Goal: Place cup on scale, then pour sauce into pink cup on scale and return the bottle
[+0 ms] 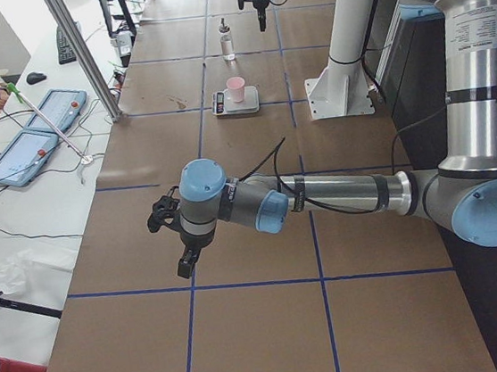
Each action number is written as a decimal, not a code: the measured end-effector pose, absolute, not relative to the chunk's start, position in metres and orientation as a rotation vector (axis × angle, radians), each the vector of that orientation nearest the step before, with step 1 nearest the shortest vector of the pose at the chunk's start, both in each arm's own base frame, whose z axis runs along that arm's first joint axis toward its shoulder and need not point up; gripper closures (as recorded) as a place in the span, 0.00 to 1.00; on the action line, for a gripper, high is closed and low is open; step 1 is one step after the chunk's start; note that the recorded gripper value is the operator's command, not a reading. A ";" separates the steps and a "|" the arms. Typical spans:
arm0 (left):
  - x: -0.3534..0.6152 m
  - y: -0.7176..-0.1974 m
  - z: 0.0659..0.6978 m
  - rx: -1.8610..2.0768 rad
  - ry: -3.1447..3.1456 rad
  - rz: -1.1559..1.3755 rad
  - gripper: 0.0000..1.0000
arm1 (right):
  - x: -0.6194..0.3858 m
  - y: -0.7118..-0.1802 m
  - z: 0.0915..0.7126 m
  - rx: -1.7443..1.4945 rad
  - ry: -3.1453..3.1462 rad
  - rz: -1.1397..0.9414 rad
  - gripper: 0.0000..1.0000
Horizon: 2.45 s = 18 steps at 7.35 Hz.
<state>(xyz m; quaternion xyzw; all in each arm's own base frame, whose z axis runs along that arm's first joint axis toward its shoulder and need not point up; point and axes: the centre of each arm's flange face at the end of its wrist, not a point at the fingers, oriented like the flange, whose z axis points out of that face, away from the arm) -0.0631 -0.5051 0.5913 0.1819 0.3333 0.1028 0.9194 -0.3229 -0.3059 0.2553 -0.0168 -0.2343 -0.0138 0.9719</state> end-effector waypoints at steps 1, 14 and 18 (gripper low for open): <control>-0.063 -0.505 0.590 0.378 0.685 0.213 0.00 | -0.301 -0.314 0.236 -0.044 -0.525 -0.053 0.00; -0.063 -0.477 0.637 0.293 0.692 0.179 0.00 | 0.008 -0.493 0.585 0.059 -0.761 -0.209 0.00; -0.062 -0.477 0.662 0.181 0.698 0.144 0.00 | 0.024 -0.468 0.653 -0.012 -0.763 -0.151 0.00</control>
